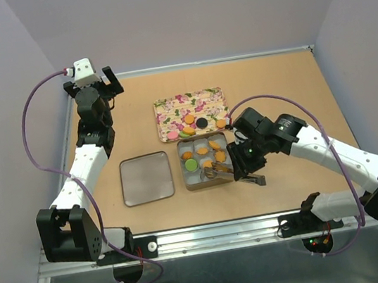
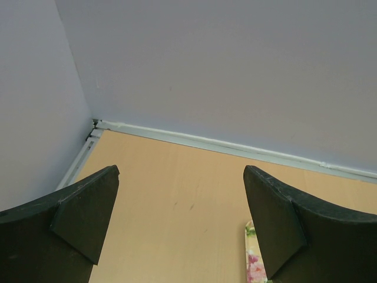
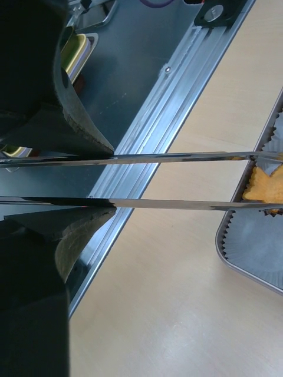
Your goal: Pack the cookies
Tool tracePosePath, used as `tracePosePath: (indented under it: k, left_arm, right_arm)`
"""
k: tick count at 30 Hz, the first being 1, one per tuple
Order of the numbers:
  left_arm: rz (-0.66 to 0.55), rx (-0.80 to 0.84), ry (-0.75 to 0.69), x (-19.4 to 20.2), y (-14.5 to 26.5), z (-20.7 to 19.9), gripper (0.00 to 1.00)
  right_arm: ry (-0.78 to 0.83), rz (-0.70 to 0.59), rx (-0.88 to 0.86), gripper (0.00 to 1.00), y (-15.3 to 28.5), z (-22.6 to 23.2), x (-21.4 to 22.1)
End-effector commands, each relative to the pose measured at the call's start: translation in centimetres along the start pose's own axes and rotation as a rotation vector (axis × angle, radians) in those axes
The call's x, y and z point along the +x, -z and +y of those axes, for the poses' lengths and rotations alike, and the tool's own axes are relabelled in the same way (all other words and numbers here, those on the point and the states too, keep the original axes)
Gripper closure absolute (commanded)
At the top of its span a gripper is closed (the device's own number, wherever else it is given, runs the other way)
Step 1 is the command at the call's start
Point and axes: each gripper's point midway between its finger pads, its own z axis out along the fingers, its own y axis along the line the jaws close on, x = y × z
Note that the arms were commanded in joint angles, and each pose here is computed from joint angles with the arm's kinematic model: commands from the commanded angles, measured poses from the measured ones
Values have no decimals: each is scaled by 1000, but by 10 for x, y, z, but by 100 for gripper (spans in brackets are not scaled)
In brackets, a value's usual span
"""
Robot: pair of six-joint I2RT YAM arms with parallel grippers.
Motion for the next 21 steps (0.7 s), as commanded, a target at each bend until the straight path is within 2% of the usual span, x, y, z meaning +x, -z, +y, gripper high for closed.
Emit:
tracePosePath:
  k: [1, 10, 21]
  left_arm:
    - [-53, -6, 4, -18, 3, 0, 1]
    - [-56, -7, 5, -19, 3, 0, 1]
    - [-52, -11, 0, -17, 3, 1, 1]
  right_arm:
    - [43, -87, -28, 57, 13, 13, -24]
    - [75, -186, -57, 55, 43, 34, -56]
    - [138, -245, -17, 55, 66, 43, -87]
